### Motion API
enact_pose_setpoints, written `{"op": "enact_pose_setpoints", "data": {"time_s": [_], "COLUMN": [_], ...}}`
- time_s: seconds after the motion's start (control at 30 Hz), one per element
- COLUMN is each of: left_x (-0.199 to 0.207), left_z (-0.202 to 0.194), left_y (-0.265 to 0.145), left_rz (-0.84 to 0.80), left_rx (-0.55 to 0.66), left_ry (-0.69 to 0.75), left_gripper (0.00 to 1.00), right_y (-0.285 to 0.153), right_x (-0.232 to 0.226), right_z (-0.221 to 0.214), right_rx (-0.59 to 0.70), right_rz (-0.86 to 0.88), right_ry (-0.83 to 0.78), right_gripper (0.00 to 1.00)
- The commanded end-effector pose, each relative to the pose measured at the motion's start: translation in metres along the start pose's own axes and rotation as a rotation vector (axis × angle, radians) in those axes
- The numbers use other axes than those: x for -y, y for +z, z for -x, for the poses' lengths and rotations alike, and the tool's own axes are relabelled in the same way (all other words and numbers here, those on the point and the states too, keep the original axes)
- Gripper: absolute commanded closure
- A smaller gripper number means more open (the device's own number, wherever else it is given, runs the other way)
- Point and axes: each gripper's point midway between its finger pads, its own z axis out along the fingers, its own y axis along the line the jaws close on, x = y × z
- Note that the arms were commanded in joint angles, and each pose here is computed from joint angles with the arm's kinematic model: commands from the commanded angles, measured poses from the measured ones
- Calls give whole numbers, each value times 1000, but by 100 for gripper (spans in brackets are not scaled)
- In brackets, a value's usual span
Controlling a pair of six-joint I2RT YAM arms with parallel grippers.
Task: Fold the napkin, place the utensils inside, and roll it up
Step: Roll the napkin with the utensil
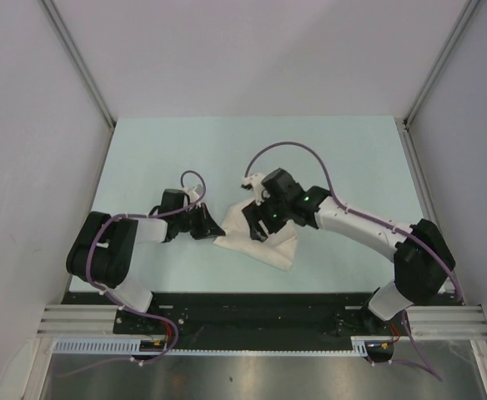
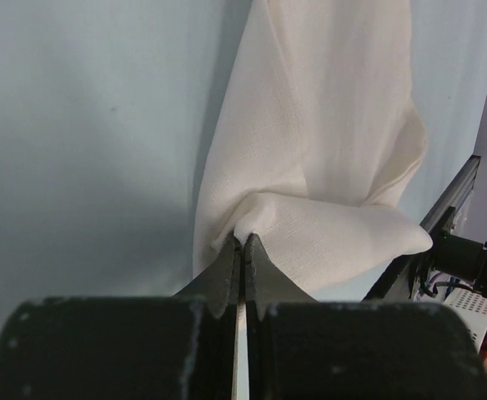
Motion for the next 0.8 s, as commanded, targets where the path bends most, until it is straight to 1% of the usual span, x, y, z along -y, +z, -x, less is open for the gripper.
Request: {"op": "enact_pose_setpoints", "data": {"time_s": [0.0,0.1,0.27,0.33,0.43,0.6,0.77], "left_x": [-25,-25,-25,-25,-25,-24,-18], "left_z": [6,5,5,6,7,7,11], "left_y": [3,2,2,2,2,2,2], "left_rz": [106,108,112,111,111,106,86], "left_rx": [22,19,18,20,20,19,27], "left_ry": [25,24,23,25,27,31,42], "left_gripper": [100,100,100,100,100,100,100], "right_y": [27,43,66,72,79,89,101], "right_x": [-22,-34,-39,-42,-44,-37,-24], "right_z": [22,21,10,2,-5,-14,-29], "right_rx": [145,138,77,53,34,-3,-57], "right_rz": [-89,-113,-140,-123,-102,-128,-143], "right_ry": [-184,-290,-361,-385,-390,-397,-366], "right_gripper": [28,28,29,29,30,32,36]}}
